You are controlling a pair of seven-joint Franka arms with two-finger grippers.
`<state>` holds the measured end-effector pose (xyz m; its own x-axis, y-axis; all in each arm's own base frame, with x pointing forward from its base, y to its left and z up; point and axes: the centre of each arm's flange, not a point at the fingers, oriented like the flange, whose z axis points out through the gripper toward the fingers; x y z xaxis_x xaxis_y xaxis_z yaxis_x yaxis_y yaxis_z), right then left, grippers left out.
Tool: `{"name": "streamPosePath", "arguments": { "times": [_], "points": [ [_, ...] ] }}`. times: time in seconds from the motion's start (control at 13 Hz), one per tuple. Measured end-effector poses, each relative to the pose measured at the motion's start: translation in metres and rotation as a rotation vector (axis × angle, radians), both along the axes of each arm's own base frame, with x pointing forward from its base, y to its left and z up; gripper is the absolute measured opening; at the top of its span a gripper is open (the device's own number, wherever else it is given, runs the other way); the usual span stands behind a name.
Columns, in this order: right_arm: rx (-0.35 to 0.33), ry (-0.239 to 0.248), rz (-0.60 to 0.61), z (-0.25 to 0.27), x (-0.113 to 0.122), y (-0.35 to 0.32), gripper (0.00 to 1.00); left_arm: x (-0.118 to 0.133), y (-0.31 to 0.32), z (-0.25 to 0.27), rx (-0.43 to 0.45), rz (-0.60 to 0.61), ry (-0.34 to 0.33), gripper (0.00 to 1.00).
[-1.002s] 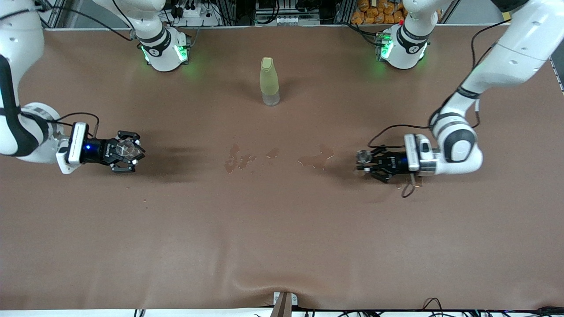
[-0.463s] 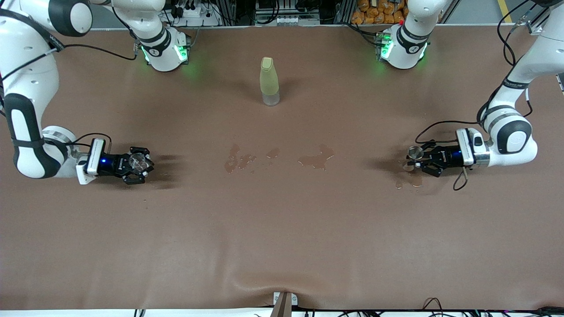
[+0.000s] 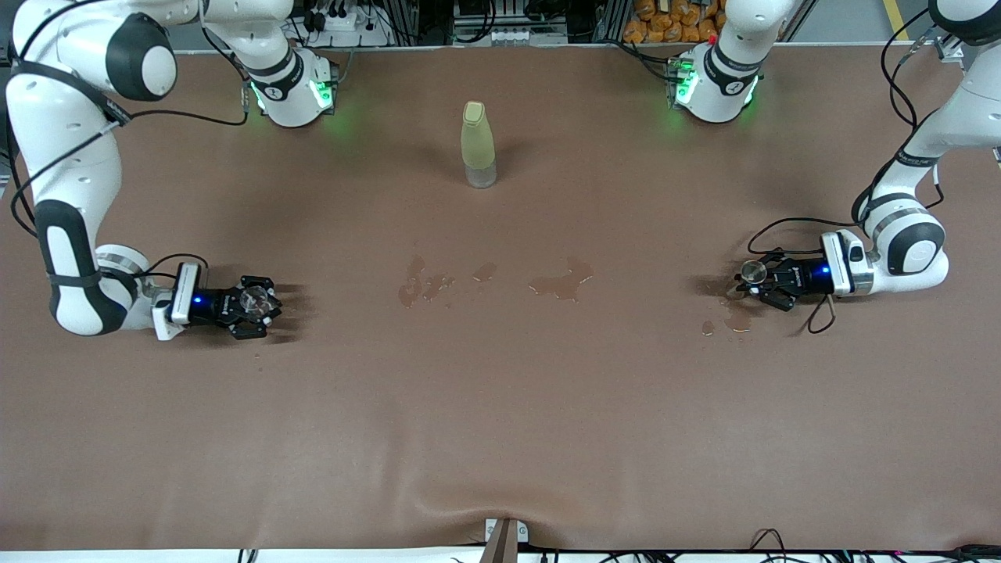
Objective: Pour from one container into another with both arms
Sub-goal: 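Lower the jigger and beaker onto the table with both grippers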
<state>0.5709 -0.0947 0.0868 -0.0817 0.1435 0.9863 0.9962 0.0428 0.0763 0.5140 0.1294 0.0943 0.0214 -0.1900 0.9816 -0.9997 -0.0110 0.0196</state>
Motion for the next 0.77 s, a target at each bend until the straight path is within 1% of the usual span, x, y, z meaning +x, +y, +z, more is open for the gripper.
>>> {"name": "streamPosePath", "arguments": {
  "times": [0.23, 0.46, 0.62, 0.69, 0.77],
  "points": [
    [-0.029, 0.01, -0.009, -0.023, 0.001, -0.005, 0.15, 0.001, 0.003, -0.003, -0.013, 0.0, 0.002, 0.21],
    [-0.076, 0.007, -0.026, -0.031, 0.003, -0.01, 0.15, 0.001, 0.003, -0.009, -0.024, -0.004, 0.005, 0.21],
    [-0.098, 0.003, -0.032, -0.032, 0.004, -0.013, 0.15, 0.001, 0.004, -0.009, -0.026, -0.007, 0.005, 0.25],
    [-0.103, 0.002, -0.033, -0.033, 0.005, -0.013, 0.15, 0.001, 0.003, -0.009, -0.029, -0.009, 0.004, 0.32],
    [-0.105, 0.002, -0.033, -0.033, 0.005, -0.013, 0.15, 0.002, 0.004, -0.008, -0.03, -0.011, 0.003, 0.32]
  ]
}}
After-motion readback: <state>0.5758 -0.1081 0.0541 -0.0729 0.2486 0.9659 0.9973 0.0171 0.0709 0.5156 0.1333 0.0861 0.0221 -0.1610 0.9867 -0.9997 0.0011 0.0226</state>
